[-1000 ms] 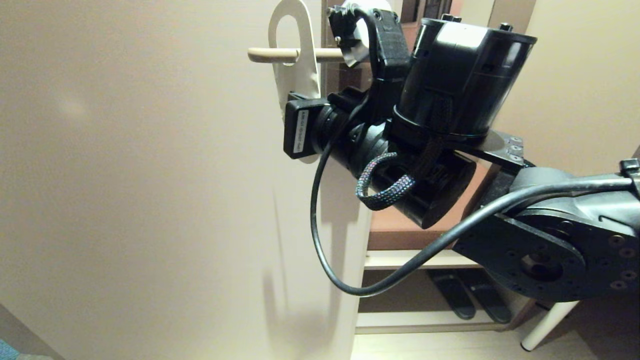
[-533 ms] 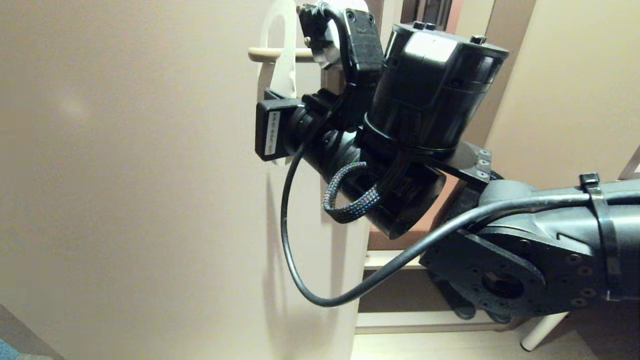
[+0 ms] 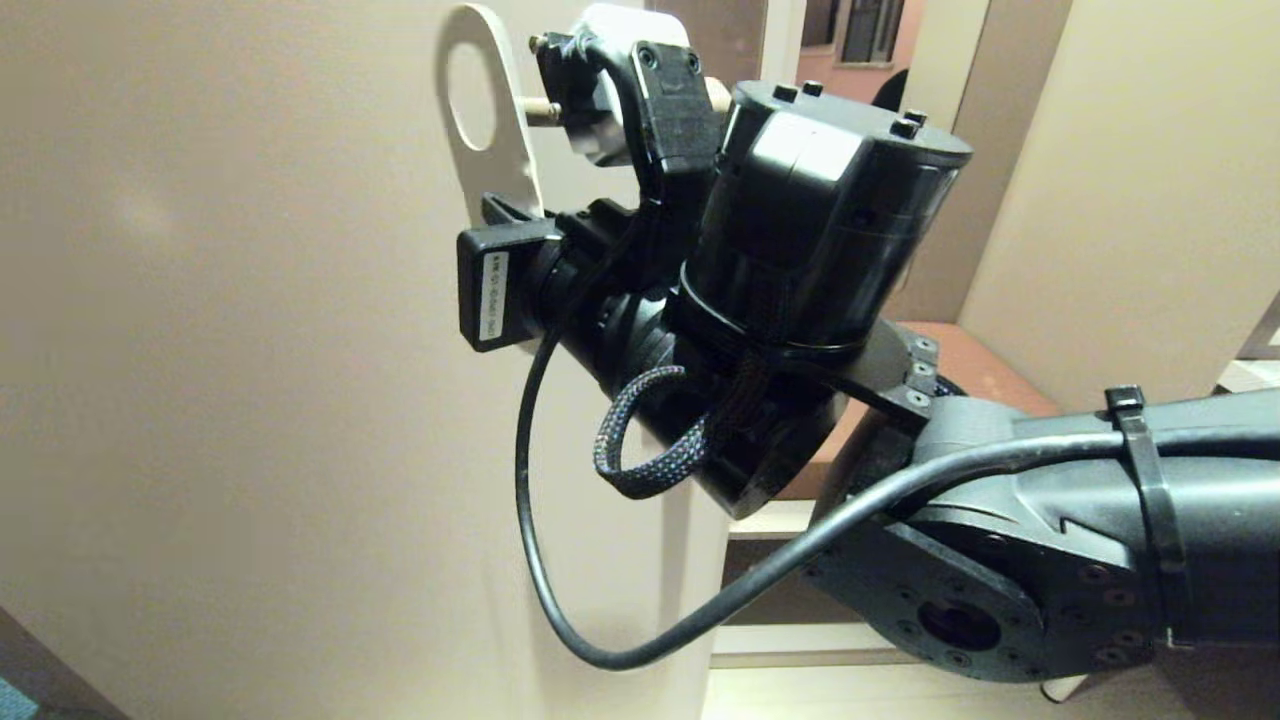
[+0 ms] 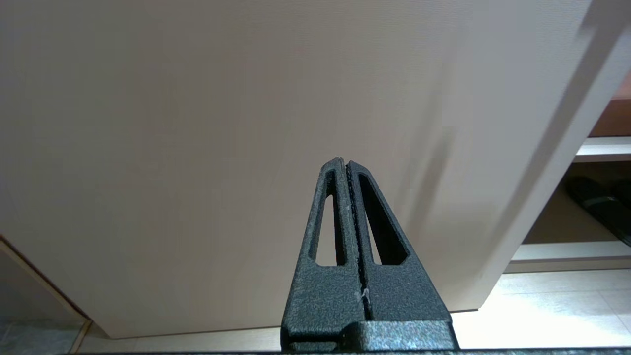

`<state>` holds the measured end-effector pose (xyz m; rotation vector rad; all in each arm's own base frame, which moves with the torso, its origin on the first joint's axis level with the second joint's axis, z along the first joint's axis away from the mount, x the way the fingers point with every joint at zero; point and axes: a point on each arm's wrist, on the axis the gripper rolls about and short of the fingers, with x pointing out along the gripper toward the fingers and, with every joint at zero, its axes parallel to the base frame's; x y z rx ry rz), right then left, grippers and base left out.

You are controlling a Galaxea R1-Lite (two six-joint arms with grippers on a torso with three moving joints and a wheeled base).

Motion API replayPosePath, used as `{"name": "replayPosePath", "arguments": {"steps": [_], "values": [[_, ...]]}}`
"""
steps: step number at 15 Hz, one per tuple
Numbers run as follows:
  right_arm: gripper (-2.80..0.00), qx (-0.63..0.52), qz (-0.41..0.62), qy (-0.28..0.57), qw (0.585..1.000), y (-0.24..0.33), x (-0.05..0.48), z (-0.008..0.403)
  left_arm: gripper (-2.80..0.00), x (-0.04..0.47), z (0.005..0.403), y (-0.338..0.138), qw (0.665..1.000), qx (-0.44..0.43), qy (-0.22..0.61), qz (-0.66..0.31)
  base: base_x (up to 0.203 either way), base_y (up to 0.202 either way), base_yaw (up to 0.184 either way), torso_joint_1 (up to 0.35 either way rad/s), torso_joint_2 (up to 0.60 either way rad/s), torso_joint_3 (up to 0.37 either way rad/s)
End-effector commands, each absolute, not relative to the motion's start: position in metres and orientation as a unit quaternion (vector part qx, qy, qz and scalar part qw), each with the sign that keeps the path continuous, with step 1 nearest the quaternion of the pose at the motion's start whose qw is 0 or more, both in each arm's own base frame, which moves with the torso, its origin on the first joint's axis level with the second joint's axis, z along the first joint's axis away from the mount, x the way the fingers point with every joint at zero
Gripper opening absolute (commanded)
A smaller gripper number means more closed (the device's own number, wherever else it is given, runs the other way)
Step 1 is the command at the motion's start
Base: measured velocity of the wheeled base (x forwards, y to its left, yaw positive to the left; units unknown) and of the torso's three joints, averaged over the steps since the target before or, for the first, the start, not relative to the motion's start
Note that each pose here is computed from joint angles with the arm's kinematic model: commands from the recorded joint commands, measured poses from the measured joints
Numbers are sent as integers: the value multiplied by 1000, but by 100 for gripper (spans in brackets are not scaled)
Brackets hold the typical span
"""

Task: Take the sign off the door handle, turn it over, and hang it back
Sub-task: Take down the sign

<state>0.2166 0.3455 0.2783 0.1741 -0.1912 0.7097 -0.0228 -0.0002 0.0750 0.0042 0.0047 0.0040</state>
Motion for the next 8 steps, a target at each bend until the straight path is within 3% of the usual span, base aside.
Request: {"name": "replayPosePath", "arguments": {"steps": [1, 8], "values": [[-280, 83, 346, -102, 929, 347, 215, 277, -280, -23, 75, 0, 1000, 2, 2, 2, 0, 0, 0, 0, 0, 0], [-280, 71, 348, -109, 928, 344, 213, 276, -280, -23, 75, 0, 1000, 2, 2, 2, 0, 0, 0, 0, 0, 0]]}}
